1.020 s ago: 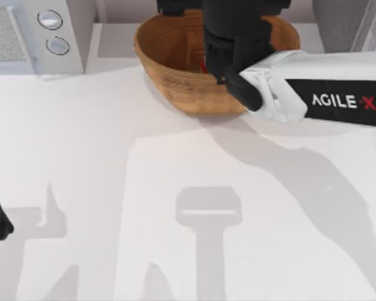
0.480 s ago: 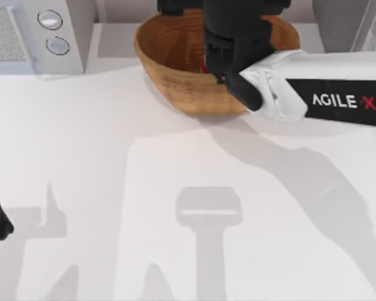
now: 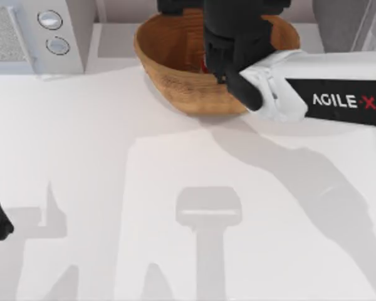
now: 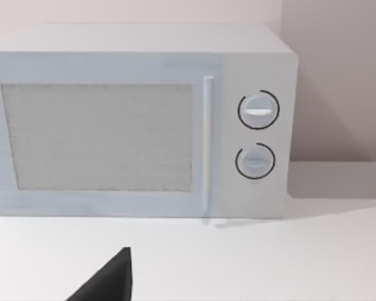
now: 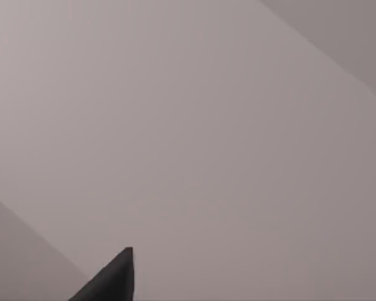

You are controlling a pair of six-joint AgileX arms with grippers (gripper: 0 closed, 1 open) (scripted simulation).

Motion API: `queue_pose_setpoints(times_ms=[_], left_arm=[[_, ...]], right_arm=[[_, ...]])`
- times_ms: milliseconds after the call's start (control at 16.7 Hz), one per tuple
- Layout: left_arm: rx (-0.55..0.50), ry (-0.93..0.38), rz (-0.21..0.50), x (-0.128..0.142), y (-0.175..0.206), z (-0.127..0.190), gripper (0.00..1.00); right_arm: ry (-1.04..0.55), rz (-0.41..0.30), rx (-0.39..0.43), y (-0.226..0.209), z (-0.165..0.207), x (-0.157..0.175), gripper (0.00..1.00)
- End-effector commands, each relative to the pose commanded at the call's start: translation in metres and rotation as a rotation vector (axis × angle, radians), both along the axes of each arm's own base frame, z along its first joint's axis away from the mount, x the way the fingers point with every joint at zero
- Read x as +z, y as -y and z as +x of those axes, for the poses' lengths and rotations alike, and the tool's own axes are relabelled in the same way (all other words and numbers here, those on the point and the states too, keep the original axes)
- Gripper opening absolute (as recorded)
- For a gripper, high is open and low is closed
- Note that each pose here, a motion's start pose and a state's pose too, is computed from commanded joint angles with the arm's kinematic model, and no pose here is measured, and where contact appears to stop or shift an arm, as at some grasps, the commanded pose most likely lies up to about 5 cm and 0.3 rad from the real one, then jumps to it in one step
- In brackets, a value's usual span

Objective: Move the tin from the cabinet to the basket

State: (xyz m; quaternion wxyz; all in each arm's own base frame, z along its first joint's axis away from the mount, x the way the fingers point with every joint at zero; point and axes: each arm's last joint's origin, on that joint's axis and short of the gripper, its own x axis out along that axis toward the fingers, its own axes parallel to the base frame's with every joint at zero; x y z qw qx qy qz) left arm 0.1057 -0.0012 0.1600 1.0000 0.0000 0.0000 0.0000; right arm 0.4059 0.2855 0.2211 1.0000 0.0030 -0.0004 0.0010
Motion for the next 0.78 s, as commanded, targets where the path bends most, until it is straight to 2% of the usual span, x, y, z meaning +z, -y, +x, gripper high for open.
queue_pose_setpoints(times_ms=[480,780], left_arm=[[0.000,0.000,0.000,0.000,0.000,0.000,1.00],[0.000,0.000,0.000,0.000,0.000,0.000,1.00]], right_arm=[[0.000,0.000,0.003,0.001,-0.001,0.002,1.00],[-0.006,-0.008,0.014,0.048,-0.021,0.039,1.00]])
